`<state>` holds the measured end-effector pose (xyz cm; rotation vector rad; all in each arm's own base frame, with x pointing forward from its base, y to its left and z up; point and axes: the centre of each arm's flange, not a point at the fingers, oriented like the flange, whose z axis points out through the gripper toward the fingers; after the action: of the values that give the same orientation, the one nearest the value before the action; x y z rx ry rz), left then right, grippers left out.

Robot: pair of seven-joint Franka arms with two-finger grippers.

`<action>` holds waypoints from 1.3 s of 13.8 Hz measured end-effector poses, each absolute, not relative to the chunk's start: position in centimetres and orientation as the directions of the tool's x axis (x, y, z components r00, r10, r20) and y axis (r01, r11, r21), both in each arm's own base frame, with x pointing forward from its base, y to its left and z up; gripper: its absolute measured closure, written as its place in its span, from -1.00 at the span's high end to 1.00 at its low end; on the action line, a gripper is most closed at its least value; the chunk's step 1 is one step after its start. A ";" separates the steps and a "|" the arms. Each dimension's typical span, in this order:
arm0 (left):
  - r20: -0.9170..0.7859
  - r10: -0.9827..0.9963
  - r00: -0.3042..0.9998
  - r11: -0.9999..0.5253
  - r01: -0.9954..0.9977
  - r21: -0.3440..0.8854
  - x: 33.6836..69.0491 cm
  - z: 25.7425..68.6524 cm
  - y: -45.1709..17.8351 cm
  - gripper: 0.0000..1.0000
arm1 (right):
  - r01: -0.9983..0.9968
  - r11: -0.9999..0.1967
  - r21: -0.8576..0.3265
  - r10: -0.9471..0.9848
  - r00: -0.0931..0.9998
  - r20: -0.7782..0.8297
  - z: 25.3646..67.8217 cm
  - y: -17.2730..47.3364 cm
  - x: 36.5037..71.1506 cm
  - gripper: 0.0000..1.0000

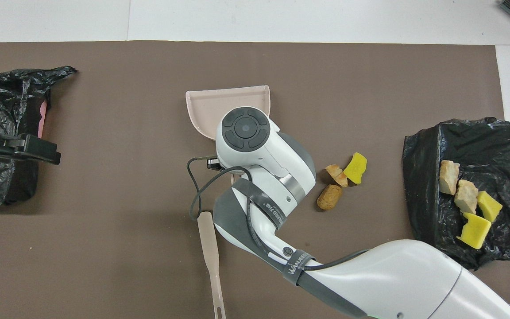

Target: Sweep and dump trash in bin

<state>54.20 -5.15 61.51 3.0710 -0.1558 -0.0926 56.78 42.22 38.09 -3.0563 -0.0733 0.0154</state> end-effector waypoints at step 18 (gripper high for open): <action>-0.057 -0.103 0.993 -0.993 -0.099 0.068 54.2 61.5 -5.1 1.00 | -0.004 -0.996 -0.088 -0.002 1.000 -0.027 39.9 38.8 56.6 1.00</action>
<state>54.20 -5.14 61.51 3.0710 -0.1558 -0.0926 56.61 38.81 39.93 -3.0535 0.0043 0.0415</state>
